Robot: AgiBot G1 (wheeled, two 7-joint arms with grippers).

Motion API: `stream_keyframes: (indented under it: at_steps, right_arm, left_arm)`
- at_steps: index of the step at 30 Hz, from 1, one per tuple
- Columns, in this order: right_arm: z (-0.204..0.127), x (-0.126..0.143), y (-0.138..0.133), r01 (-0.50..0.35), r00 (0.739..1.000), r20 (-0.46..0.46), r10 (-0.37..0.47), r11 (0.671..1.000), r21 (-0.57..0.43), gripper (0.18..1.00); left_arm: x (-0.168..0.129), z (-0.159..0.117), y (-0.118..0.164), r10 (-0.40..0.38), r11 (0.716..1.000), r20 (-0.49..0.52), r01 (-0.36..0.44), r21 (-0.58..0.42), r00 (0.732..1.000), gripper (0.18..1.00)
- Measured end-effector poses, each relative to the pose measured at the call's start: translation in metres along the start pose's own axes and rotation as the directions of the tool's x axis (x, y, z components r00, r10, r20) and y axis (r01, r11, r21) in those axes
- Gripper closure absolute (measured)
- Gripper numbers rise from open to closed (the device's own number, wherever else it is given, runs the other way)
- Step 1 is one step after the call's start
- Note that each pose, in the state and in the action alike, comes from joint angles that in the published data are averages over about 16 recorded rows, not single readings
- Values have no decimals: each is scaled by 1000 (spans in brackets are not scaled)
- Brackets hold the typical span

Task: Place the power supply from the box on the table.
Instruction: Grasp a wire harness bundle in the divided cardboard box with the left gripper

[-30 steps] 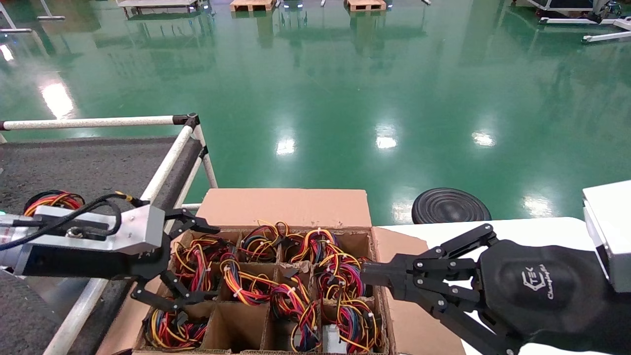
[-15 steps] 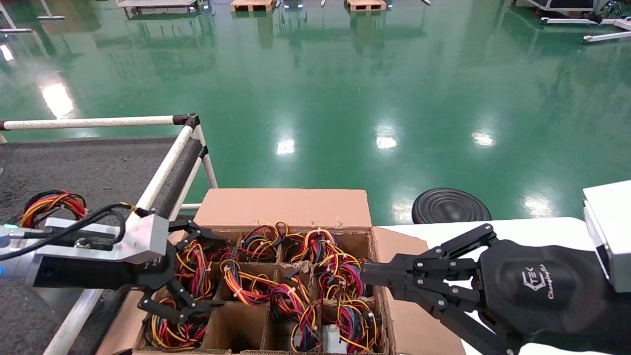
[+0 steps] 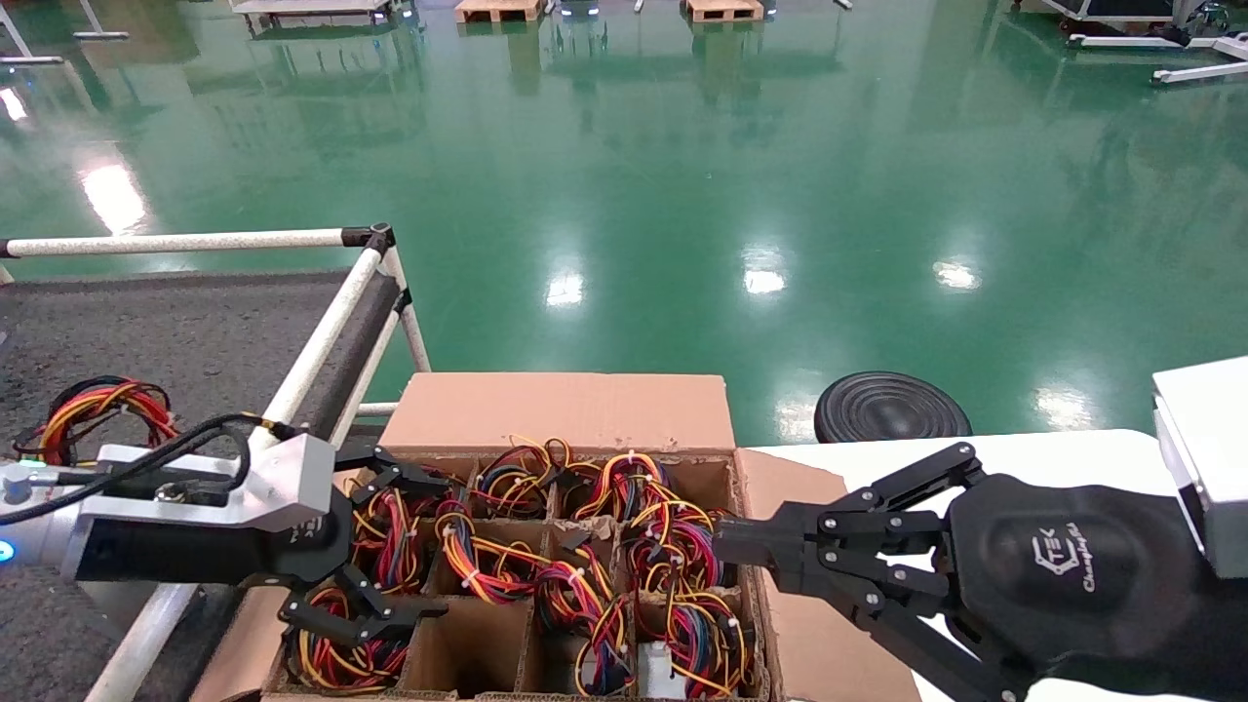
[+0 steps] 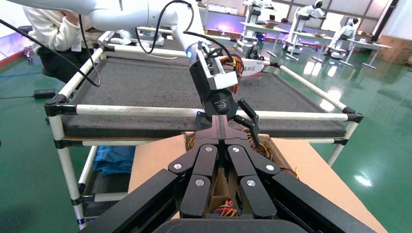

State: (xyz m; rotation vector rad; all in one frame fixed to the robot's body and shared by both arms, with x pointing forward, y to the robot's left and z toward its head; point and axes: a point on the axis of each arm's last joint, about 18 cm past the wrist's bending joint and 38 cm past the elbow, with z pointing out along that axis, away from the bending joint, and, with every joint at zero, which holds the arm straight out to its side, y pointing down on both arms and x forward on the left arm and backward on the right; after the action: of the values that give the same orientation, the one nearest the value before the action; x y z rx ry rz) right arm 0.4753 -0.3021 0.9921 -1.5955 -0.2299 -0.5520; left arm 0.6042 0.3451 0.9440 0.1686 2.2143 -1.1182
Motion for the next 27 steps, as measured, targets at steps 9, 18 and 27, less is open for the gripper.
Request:
stream_keyframes:
  at_steps: [9,18,27]
  right_arm:
    - [0,0,0,0,1000,0,0,1000,0,985]
    - [0,0,0,0,1000,0,0,1000,0,985]
    - [0,0,0,0,1000,0,0,1000,0,985]
  left_arm:
    - [1,4,4,-8,1000,-6,8,7,1000,184]
    - [1,8,7,-15,1000,-13,15,12,1000,184]
    - [2,13,9,-17,1000,-21,17,16,1000,185]
